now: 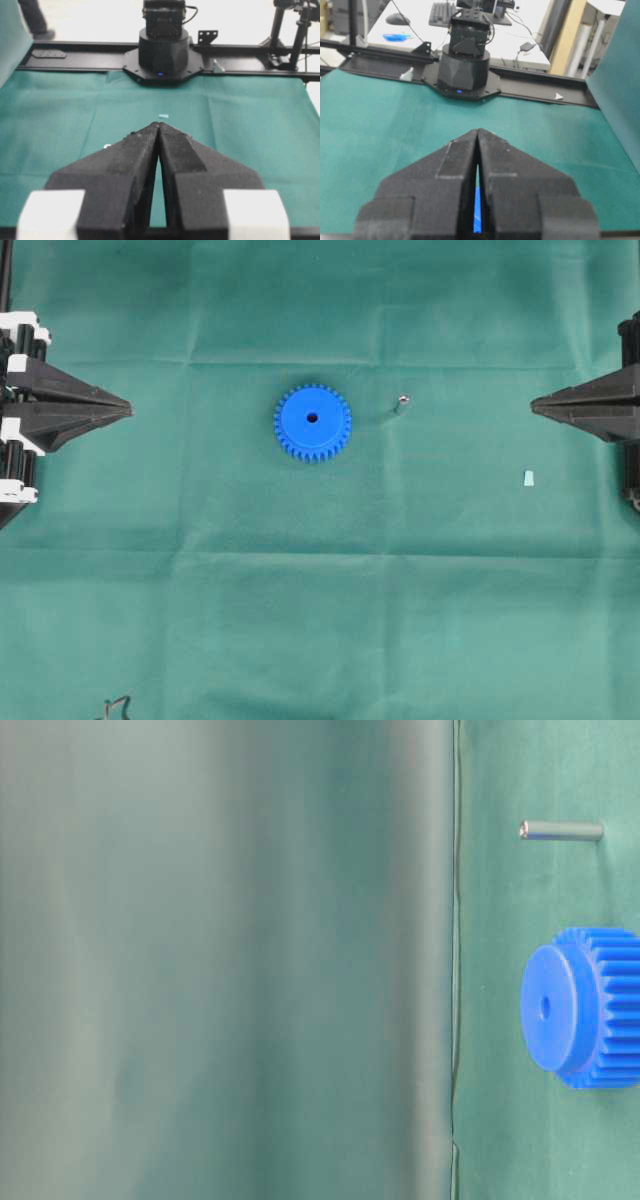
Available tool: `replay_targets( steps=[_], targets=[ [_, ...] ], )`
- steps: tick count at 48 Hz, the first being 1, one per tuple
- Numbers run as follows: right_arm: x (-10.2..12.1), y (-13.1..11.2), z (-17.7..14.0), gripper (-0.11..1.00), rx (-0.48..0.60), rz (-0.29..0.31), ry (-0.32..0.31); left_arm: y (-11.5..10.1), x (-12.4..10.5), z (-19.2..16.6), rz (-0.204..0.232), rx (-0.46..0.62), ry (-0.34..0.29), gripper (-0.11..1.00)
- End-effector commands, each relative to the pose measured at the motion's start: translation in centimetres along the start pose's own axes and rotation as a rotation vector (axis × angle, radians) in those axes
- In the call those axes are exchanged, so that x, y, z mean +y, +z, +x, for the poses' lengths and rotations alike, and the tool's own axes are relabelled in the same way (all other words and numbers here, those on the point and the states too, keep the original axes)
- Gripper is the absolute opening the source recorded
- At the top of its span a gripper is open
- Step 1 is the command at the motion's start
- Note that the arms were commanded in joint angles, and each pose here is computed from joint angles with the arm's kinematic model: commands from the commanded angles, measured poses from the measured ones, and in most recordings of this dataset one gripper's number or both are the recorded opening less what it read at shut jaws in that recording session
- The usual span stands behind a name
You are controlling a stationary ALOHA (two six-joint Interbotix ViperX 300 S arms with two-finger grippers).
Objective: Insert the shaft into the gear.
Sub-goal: 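Move the right gripper toward the small silver shaft right of the gear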
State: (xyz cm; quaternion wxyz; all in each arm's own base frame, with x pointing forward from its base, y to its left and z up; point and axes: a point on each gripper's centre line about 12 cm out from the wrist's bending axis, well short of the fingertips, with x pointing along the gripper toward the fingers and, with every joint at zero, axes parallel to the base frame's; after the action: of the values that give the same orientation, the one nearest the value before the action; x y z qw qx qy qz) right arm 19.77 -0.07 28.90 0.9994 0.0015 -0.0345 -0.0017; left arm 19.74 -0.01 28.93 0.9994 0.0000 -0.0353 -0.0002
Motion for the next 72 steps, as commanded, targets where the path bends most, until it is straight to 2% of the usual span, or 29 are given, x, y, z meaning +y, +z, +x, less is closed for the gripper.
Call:
replay_targets(
  steps=[1, 15, 22, 28, 33, 36, 39, 46, 50, 52, 58, 63, 72],
  targets=[
    [0.0, 0.9, 0.4, 0.03, -0.020, 0.007, -0.002, 1.2, -0.1, 0.4, -0.004, -0.014, -0.004, 0.00],
    [-0.2, 1.3, 1.0, 0.03, 0.044, 0.022, -0.014, 1.2, -0.1, 0.5, -0.013, -0.001, -0.006, 0.00],
    [-1.3, 0.7, 2.0, 0.03, 0.083, 0.022, -0.064, 1.2, -0.1, 0.5, -0.013, 0.000, -0.005, 0.00],
    [-3.0, -0.9, 3.5, 0.03, 0.158, 0.047, -0.134, 1.2, -0.1, 0.5, -0.013, 0.000, -0.005, 0.00],
    [-3.8, -2.3, 4.9, 0.04, 0.218, 0.074, -0.168, 1.2, -0.1, 0.5, -0.013, 0.000, -0.005, 0.00],
    [-4.2, -3.5, 6.0, 0.10, 0.263, 0.084, -0.178, 1.2, -0.1, 0.5, -0.013, 0.000, -0.005, 0.00],
    [-4.4, -4.8, 6.9, 0.22, 0.313, 0.092, -0.185, 1.2, -0.1, 0.5, -0.013, 0.000, -0.005, 0.00],
    [-5.0, -7.8, 9.0, 0.68, 0.417, 0.120, -0.204, 1.1, -0.1, 0.5, -0.013, 0.006, -0.004, 0.00],
    [-5.4, -9.6, 10.2, 0.89, 0.473, 0.128, -0.216, 1.0, -0.1, 0.5, -0.013, 0.011, -0.004, 0.00],
    [-5.6, -10.5, 10.6, 0.90, 0.497, 0.133, -0.222, 0.9, -0.1, 0.5, -0.013, 0.014, -0.004, 0.00],
    [-6.2, -12.7, 11.4, 0.83, 0.557, 0.140, -0.238, 0.9, -0.1, 0.5, -0.014, 0.015, -0.004, 0.00],
    [-6.7, -14.1, 11.7, 0.82, 0.596, 0.146, -0.253, 0.8, -0.1, 0.5, -0.016, 0.025, -0.004, 0.00],
    [-7.2, -15.6, 11.4, 0.82, 0.625, 0.160, -0.276, 0.8, -0.1, 0.5, -0.014, 0.026, -0.006, 0.00]
  ],
)
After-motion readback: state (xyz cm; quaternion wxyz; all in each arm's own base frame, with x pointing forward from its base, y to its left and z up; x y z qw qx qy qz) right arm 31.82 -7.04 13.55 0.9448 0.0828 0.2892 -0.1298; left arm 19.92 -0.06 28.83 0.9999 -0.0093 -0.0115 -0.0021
